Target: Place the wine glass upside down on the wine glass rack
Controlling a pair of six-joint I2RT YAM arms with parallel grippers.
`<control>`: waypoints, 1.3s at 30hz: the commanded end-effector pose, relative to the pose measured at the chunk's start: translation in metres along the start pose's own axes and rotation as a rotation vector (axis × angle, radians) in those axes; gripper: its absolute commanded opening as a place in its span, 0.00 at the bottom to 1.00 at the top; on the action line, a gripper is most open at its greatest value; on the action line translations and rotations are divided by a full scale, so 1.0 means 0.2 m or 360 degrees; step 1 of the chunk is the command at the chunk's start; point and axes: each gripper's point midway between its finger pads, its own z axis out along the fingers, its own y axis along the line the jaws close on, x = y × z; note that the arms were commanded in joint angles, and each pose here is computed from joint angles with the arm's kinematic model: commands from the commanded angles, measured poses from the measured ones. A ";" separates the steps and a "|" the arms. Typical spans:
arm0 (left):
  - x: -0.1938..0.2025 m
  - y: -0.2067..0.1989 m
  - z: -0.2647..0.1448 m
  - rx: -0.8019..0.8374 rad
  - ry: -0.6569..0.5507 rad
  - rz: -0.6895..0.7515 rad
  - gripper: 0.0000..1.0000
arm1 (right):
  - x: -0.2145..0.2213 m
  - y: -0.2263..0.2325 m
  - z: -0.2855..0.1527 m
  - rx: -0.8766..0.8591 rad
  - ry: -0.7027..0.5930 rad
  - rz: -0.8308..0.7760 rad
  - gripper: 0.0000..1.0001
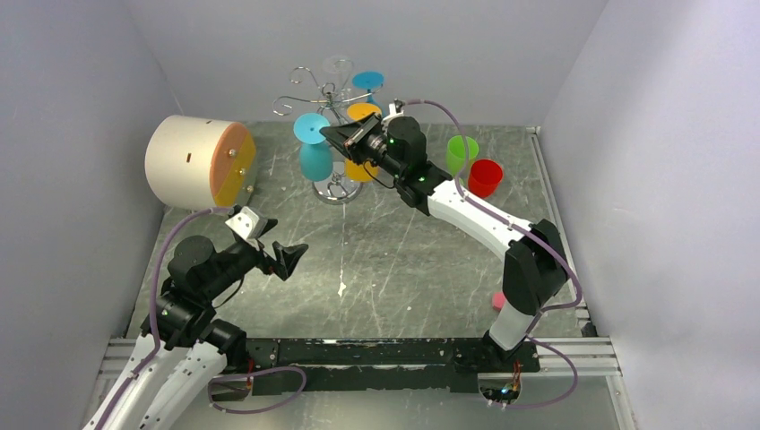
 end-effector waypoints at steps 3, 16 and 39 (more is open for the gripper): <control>-0.05 0.00 -0.01 -0.0002 -0.0039 0.0020 0.99 | -0.06 0.12 -0.07 -0.0084 -0.0085 -0.0015 0.00; -0.05 0.00 -0.01 -0.0003 -0.0036 0.0020 0.99 | -0.09 0.10 -0.09 -0.0048 -0.0119 -0.0015 0.07; -0.06 0.01 -0.02 -0.0028 -0.0043 0.0019 0.99 | -0.09 0.07 -0.21 -0.0022 -0.0144 -0.0101 0.33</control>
